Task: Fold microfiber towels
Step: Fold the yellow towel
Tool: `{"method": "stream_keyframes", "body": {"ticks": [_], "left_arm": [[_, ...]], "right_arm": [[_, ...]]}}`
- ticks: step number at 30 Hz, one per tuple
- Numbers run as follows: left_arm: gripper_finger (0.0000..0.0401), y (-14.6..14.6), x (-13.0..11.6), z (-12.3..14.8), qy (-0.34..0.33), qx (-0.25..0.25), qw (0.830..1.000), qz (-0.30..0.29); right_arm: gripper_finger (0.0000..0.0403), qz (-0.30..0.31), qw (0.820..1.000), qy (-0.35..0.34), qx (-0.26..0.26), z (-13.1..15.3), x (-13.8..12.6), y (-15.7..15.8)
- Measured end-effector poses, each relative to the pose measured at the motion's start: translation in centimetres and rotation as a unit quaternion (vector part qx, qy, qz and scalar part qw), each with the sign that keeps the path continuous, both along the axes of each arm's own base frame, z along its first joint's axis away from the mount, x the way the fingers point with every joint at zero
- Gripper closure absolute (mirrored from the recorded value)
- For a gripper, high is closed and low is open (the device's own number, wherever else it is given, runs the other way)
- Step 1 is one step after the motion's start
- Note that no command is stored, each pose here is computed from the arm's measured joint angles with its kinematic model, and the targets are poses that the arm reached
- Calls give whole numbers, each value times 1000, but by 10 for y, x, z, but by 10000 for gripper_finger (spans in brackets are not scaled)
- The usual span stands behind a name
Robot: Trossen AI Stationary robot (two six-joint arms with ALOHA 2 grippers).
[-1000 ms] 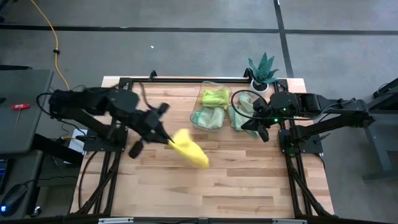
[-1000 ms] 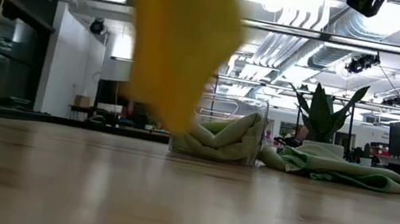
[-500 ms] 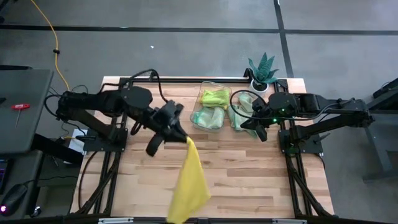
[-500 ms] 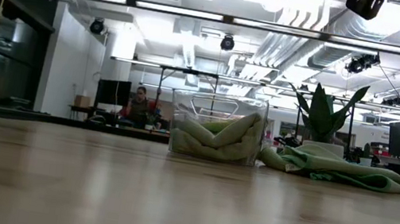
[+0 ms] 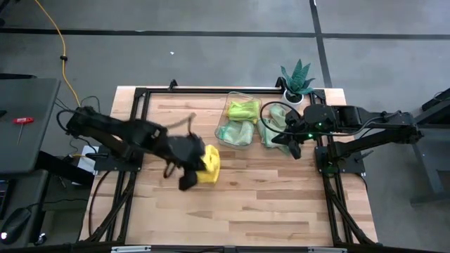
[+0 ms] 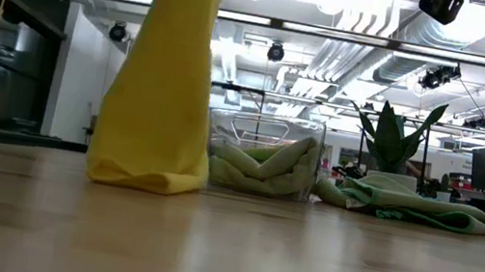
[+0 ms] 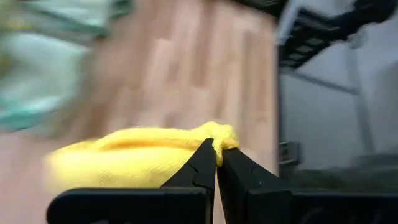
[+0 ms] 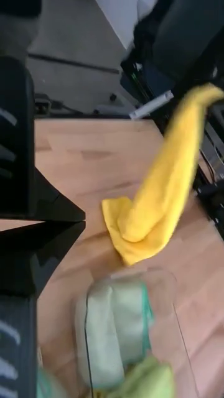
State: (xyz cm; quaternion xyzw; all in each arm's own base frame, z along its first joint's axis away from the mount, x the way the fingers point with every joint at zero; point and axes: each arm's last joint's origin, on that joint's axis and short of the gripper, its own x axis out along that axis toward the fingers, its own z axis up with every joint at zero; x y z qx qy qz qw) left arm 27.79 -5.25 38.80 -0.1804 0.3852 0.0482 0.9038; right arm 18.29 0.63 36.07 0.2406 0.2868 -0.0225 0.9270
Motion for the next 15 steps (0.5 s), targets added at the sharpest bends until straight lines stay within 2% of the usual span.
{"method": "stream_keyframes", "body": {"ticks": [5, 9, 12, 15], "left_arm": [[401, -28, 47, -26, -44, -76, 993, -76], [401, -41, 82, -14, -120, -150, 972, -136], [401, -38, 92, 2, -140, -144, 968, -148], [401, -19, 91, 12, -136, -95, 980, -107]], "right_arm": [[403, -36, 999, 2, -25, -1, 0, -3], [403, -45, 999, 4, -30, -1, 1, -3], [403, -45, 999, 6, -29, -2, 2, -3], [403, -46, 999, 9, -27, -3, 4, -3]]}}
